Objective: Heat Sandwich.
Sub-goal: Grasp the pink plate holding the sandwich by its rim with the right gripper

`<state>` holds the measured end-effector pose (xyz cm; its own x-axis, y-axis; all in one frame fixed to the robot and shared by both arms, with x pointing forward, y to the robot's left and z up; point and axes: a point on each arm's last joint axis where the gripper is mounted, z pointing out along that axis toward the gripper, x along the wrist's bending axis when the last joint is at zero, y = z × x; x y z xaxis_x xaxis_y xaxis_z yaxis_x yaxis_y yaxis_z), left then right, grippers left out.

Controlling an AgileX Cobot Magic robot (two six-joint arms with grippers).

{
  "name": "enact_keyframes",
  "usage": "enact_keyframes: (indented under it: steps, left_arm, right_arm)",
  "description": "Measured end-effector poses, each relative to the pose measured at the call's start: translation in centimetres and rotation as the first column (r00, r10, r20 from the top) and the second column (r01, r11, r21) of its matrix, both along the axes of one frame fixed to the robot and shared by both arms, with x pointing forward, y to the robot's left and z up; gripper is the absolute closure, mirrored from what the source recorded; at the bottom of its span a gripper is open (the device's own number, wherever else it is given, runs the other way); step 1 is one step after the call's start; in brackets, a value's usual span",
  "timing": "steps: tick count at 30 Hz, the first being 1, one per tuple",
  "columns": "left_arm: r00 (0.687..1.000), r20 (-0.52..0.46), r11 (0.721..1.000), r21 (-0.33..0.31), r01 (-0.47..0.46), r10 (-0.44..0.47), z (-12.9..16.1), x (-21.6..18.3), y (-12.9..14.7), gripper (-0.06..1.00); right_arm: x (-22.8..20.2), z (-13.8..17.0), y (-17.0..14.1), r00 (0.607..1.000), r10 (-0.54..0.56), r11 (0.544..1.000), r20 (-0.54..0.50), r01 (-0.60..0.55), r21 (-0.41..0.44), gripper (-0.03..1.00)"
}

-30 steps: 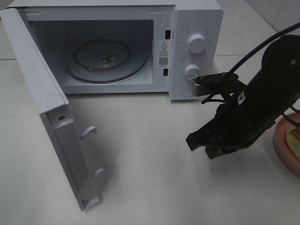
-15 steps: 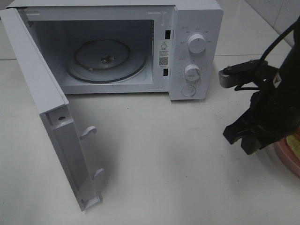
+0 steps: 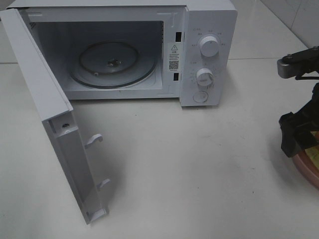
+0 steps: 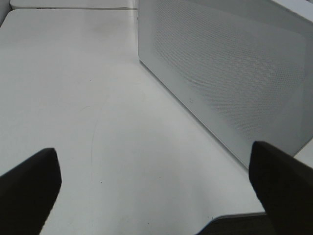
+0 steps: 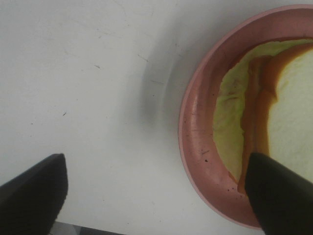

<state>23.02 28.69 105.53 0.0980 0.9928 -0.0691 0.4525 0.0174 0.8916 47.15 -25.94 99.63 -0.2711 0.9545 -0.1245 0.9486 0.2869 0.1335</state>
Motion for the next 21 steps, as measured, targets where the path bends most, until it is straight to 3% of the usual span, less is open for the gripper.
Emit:
enact_keyframes:
  steps: [11, 21]
  left_arm:
    - [1.0, 0.0, 1.0, 0.0, 0.0, 0.0, 0.0, 0.0, 0.0, -0.02]
    - [1.0, 0.0, 1.0, 0.0, 0.0, 0.0, 0.0, 0.0, 0.0, -0.02]
  right_arm:
    - [0.4, -0.7, -0.1, 1.0, 0.003, 1.0, -0.003, -0.003, -0.007, 0.05]
    - [0.5, -4.4, 0.0, 0.998, 0.004, 1.0, -0.065, -0.005, -0.011, 0.07]
